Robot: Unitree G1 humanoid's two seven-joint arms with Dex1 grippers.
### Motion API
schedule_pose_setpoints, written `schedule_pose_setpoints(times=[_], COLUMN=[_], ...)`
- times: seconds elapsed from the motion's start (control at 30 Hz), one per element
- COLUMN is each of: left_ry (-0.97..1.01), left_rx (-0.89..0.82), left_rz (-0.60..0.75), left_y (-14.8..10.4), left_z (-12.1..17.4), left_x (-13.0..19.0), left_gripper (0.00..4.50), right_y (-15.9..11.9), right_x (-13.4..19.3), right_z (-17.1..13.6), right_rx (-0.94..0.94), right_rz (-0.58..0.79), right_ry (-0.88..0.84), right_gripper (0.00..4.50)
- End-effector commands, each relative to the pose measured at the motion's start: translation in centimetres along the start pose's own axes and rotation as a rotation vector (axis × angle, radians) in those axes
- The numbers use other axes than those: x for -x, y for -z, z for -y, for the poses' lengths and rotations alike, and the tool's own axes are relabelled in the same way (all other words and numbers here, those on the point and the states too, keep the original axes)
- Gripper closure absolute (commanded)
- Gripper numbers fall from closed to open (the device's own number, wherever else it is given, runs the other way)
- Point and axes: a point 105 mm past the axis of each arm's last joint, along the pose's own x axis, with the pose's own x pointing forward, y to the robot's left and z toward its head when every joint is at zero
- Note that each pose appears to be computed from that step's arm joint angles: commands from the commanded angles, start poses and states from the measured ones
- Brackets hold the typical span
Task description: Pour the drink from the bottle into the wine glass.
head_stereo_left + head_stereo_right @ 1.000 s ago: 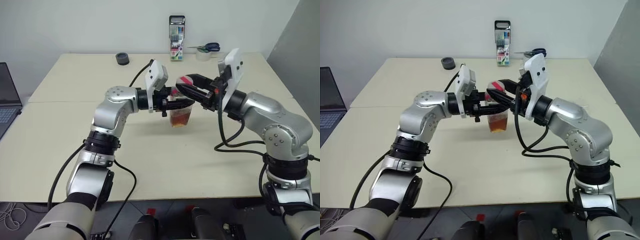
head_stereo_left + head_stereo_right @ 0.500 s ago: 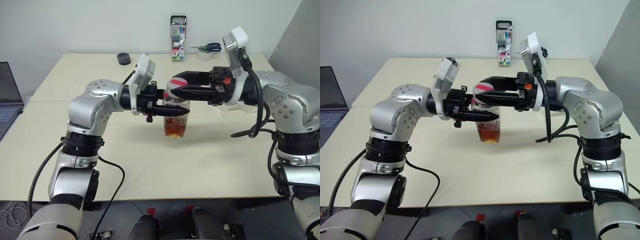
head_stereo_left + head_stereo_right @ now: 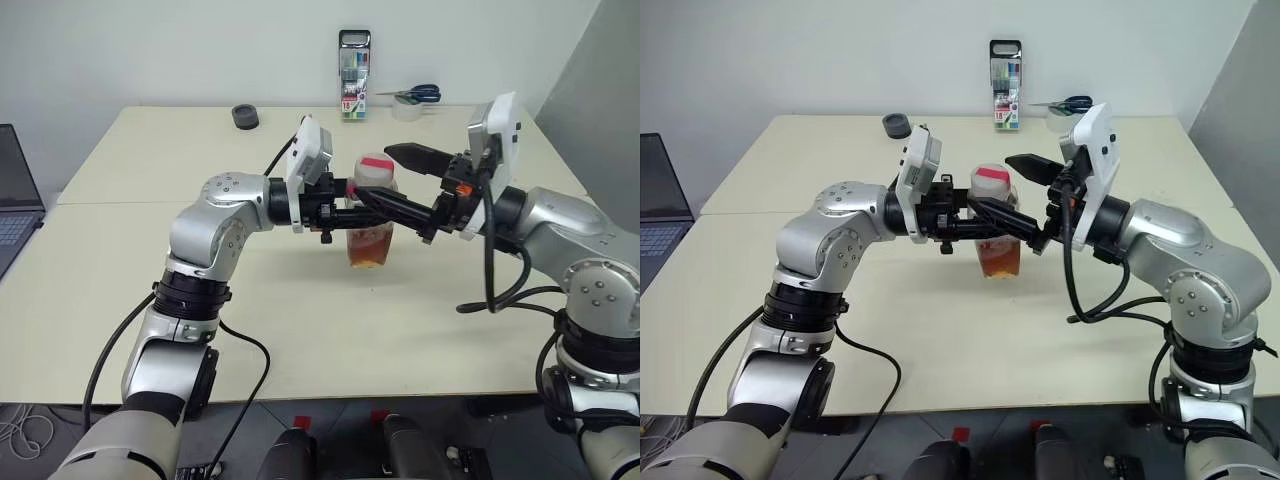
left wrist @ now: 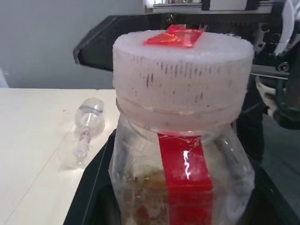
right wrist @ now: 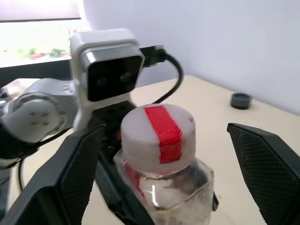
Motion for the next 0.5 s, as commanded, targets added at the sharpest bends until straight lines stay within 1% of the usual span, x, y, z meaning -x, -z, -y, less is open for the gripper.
schedule_pose_setpoints(times=[0.03,0.17,0.5], left_ry=[-0.040,-0.049,-0.055], left_rx=[-0.057,-0.059,-0.078], left_rz=[0.052,0.055,0.027], left_y=[-1.54,-1.39,-0.92], left_z=[-0.51,-0.53,-0.62], left_x=[0.01,-0.28,-0.06], left_gripper=[2.68,2.68,2.68], right_y=[-1.50,-1.63,-2.36], right_x=[-0.70,-1.13,-1.21], right_z=[-0.59,-0.60,-1.14], right_rx=[0.052,0.051,-0.005], right_rz=[0.070,0.094,0.134], right_ry=[0.054,0.084,0.039], right_gripper=[0.01,0.01,0.01])
